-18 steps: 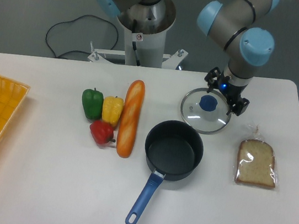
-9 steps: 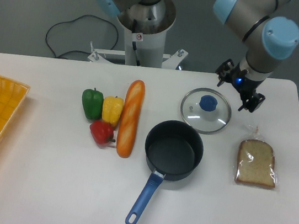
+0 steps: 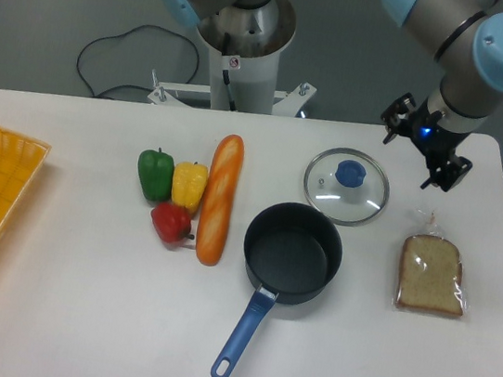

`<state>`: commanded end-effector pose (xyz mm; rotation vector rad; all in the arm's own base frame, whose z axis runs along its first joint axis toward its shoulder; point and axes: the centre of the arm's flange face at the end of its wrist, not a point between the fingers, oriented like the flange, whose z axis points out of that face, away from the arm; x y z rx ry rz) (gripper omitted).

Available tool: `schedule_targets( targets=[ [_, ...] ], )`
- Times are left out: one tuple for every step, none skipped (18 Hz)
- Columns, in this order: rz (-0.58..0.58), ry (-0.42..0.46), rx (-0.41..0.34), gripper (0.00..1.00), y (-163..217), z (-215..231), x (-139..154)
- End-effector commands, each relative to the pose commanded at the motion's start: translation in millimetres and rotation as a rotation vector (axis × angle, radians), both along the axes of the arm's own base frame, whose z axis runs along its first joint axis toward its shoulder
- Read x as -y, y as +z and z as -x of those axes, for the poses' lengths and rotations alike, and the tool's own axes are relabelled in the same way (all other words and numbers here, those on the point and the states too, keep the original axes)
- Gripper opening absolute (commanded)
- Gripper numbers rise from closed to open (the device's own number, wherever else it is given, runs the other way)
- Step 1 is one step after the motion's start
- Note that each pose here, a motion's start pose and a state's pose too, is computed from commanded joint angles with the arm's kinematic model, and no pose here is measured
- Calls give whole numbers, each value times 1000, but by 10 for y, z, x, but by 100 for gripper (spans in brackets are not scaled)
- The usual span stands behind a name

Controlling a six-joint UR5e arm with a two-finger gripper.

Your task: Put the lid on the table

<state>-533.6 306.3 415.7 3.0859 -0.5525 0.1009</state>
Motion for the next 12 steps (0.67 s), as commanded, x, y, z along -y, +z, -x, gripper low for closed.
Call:
schedule_targets(
  targets=[
    [-1, -1, 0, 100, -26, -21, -5],
    [-1, 0, -3, 100, -20, -34, -9],
    [-1, 1, -8, 100, -16, -24, -1],
    [-6, -3, -20, 100, 5, -16, -5],
    [-10, -5, -31, 100, 23, -6, 2],
    [-10, -5, -32, 100, 32, -5, 11],
    [-10, -6, -31, 100, 23, -11, -6],
    [-8, -8, -30, 100, 16, -17, -12],
    [-7, -8, -28, 100, 7, -14, -13],
    [-8, -8, -30, 100, 8, -12, -14],
    [-9, -9, -29, 100, 8, -17, -23],
    [-8, -9, -28, 100, 1, -19, -21]
  ],
)
